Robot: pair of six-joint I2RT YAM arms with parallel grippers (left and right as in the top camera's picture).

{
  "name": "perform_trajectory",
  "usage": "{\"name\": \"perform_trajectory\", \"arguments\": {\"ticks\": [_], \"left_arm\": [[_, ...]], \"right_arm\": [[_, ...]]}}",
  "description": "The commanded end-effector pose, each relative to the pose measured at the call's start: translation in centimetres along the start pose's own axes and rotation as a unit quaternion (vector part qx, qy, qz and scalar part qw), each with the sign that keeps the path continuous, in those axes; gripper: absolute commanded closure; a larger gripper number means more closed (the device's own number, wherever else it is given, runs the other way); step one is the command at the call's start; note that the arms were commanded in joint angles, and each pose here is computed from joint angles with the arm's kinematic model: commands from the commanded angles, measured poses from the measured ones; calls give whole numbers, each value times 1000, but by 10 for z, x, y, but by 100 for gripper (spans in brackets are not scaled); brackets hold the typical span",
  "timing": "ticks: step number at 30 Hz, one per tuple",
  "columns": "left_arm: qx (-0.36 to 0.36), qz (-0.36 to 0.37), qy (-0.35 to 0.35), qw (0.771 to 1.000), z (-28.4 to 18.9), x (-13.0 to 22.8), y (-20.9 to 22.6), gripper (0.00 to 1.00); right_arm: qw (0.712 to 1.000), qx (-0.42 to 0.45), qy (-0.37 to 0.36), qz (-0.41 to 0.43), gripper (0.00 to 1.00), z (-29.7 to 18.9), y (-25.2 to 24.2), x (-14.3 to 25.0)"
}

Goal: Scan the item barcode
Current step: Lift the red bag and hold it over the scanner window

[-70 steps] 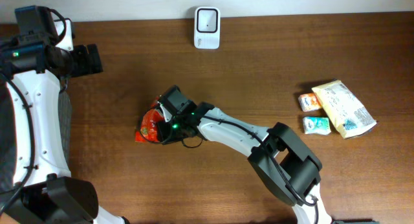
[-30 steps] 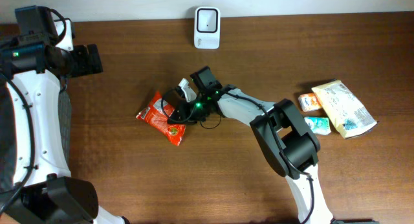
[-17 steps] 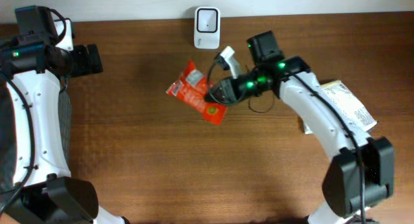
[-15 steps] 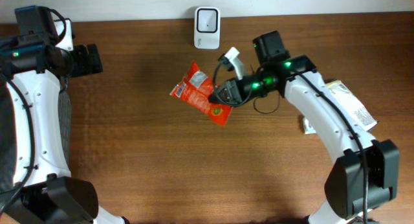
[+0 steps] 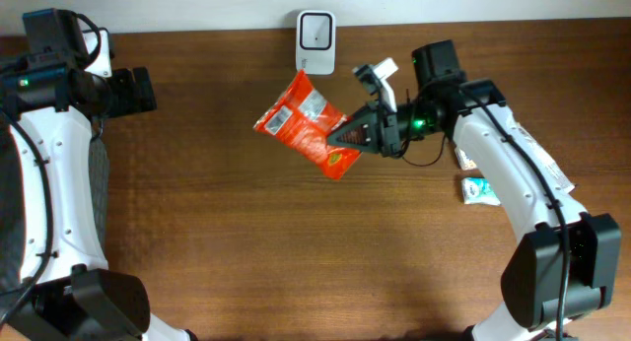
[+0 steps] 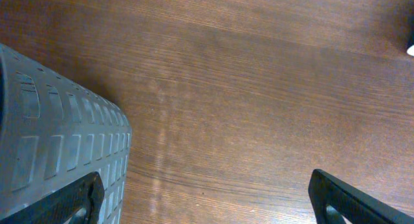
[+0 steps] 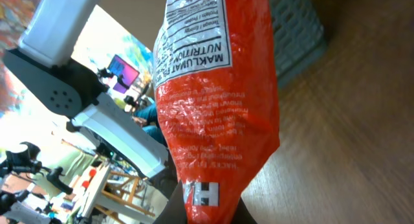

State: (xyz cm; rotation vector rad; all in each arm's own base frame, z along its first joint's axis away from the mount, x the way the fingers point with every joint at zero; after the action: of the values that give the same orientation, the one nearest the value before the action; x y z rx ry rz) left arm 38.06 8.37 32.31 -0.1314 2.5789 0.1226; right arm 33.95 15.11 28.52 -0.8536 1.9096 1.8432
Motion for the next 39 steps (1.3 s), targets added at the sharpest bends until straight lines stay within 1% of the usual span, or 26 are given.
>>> {"name": "perform_trajectory", "arguments": {"ticks": [1, 3, 4, 5, 7, 8, 9, 11, 12, 13, 15, 16, 18, 19, 20, 22, 23, 25, 26, 27, 30, 32, 33, 35, 36, 39], "left_arm": [[1, 7, -1, 1000, 0, -1, 1, 1], [1, 7, -1, 1000, 0, -1, 1, 1], [1, 7, -1, 1000, 0, -1, 1, 1], [1, 7, -1, 1000, 0, -1, 1, 1], [1, 7, -1, 1000, 0, -1, 1, 1], [1, 7, -1, 1000, 0, -1, 1, 1], [1, 7, -1, 1000, 0, -1, 1, 1], [1, 7, -1, 1000, 0, -1, 1, 1], [1, 7, -1, 1000, 0, -1, 1, 1], [1, 7, -1, 1000, 0, -1, 1, 1], [1, 7, -1, 1000, 0, -1, 1, 1], [1, 7, -1, 1000, 0, -1, 1, 1], [1, 7, -1, 1000, 0, -1, 1, 1], [1, 7, -1, 1000, 0, -1, 1, 1], [1, 7, -1, 1000, 0, -1, 1, 1], [1, 7, -1, 1000, 0, -1, 1, 1], [1, 7, -1, 1000, 0, -1, 1, 1], [1, 7, -1, 1000, 0, -1, 1, 1], [1, 7, -1, 1000, 0, -1, 1, 1], [1, 7, -1, 1000, 0, -1, 1, 1], [1, 7, -1, 1000, 0, -1, 1, 1], [1, 7, -1, 1000, 0, -1, 1, 1], [1, 7, -1, 1000, 0, -1, 1, 1], [1, 7, -1, 1000, 0, -1, 1, 1], [1, 7, -1, 1000, 0, -1, 1, 1], [1, 7, -1, 1000, 0, -1, 1, 1]], "right_arm": [[999, -19, -35, -23, 96, -24, 16, -9], [999, 3, -41, -3, 96, -33, 12, -9], [997, 62, -30, 38, 96, -33, 4, -9], [984, 158, -19, 86, 96, -35, -7, -8], [944, 308, -6, 118, 96, -37, -14, -13], [918, 378, -7, 118, 96, -40, -11, -22], [885, 455, -20, 99, 96, -44, -4, -38], [811, 580, -58, 48, 96, -56, 14, -68], [783, 618, -71, 27, 96, -58, 21, -77], [738, 669, -81, -20, 96, -57, 27, -90], [671, 730, -73, -109, 96, -45, 27, -107], [627, 760, -56, -160, 96, -32, 19, -117], [565, 788, -6, -246, 96, -9, -6, -131], [544, 790, 22, -283, 96, 1, -21, -136], [526, 785, 58, -323, 96, 11, -40, -139], [496, 777, 104, -374, 96, 25, -70, -142], [472, 771, 142, -404, 96, 31, -90, -141], [435, 769, 189, -429, 96, 37, -119, -137], [420, 774, 196, -432, 96, 38, -128, -137], [408, 781, 190, -433, 96, 39, -137, -137], [402, 787, 171, -435, 96, 44, -161, -134], [392, 782, 194, -443, 96, 48, -178, -127], [379, 778, 217, -451, 96, 49, -187, -123], [362, 767, 255, -465, 96, 51, -196, -118], [355, 765, 259, -470, 96, 51, -195, -119], [349, 771, 240, -475, 96, 51, -192, -124]]}}
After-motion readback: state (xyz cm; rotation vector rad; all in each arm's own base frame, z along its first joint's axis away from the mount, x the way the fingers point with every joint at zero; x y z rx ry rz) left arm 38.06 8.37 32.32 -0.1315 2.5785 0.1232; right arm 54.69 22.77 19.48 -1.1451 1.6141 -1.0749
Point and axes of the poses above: each gripper's point midway between its finger pads, its own z axis out along the fingers, its own y axis along the line the jaws close on, x = y × z, the point moved 9 cm from there along -z, back along the fingers, and after that the axes turned 5 degrees about z, right-handed, at the moved point
